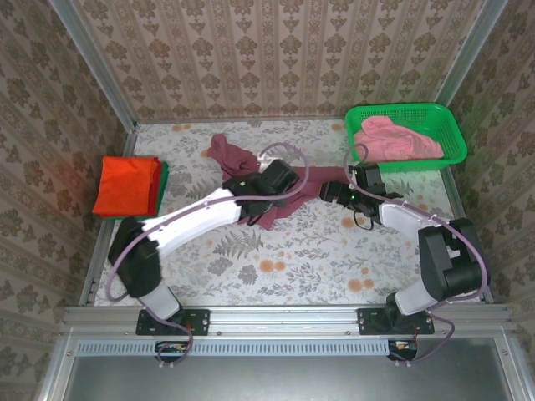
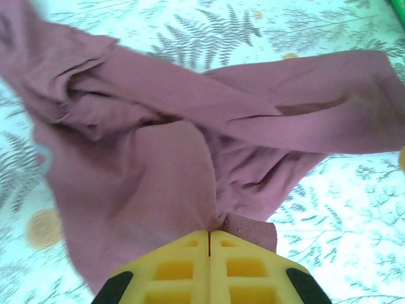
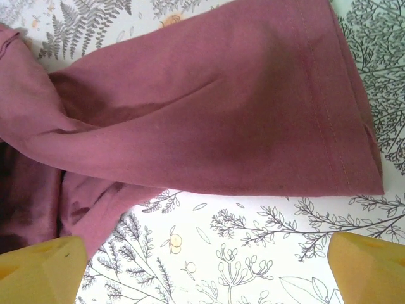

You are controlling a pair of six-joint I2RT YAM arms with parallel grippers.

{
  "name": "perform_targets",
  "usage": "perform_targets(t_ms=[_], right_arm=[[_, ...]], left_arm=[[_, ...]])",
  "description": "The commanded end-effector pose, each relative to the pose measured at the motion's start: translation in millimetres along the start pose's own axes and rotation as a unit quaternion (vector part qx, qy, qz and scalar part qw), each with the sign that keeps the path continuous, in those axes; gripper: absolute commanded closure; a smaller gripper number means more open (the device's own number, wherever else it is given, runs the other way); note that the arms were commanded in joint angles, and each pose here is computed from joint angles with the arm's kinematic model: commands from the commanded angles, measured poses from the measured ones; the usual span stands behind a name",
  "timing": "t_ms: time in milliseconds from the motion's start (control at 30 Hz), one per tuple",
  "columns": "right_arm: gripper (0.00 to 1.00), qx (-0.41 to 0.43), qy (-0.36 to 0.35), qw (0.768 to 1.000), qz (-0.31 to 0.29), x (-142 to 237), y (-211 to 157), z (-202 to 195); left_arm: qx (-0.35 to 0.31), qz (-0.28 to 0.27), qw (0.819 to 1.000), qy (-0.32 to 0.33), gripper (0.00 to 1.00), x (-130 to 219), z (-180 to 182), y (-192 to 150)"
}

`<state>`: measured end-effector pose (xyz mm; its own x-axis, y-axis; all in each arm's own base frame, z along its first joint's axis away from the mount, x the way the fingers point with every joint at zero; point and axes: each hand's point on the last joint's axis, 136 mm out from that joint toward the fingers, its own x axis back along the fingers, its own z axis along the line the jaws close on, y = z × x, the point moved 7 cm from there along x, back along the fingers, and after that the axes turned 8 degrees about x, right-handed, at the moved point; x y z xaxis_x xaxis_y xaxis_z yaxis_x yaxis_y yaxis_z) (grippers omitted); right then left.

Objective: Fold and stack the t-shirts

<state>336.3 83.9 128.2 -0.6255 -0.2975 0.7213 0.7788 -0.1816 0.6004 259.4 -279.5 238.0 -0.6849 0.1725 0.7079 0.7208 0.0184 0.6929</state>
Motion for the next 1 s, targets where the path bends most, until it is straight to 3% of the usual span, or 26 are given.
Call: perform_targets(t_ms=[0,233,533,633,733,800,967], right_arm=[[0.02,-0.009,0.001,1.0,-0.002,-7.6,6.6,-0.5],[0.09,-0.033,-0.05,0.998,0.033,-38.3,8.1,-12.9],[0.19,-0.056,-0.166,0.979,0.101,-62.9,11.1,-28.5],[0.4,-0.059,-0.176,0.977,0.103,-63.6,12.2,-27.5],[0.78,-0.067,-0.186,0.976,0.09,-60.7,14.7,-29.5],[0.97,-0.068,-0.189,0.977,0.069,-51.8,19.0,-29.3],[1.0,-0.062,-0.18,0.982,-0.021,-8.1,29.8,-24.0]], left_arm=[[0.042,-0.022,0.998,0.046,1.0,15.5,46.9,-2.6],[0.139,-0.032,0.988,0.058,1.0,40.3,125.5,-23.2],[0.198,-0.027,0.975,0.091,1.0,51.4,176.9,-53.0],[0.208,-0.03,0.972,0.104,1.0,56.0,188.2,-59.7],[0.217,-0.028,0.969,0.116,1.0,59.3,200.0,-67.7],[0.223,-0.024,0.967,0.121,1.0,61.9,206.7,-73.1],[0.237,-0.032,0.963,0.125,1.0,72.9,219.5,-83.7]])
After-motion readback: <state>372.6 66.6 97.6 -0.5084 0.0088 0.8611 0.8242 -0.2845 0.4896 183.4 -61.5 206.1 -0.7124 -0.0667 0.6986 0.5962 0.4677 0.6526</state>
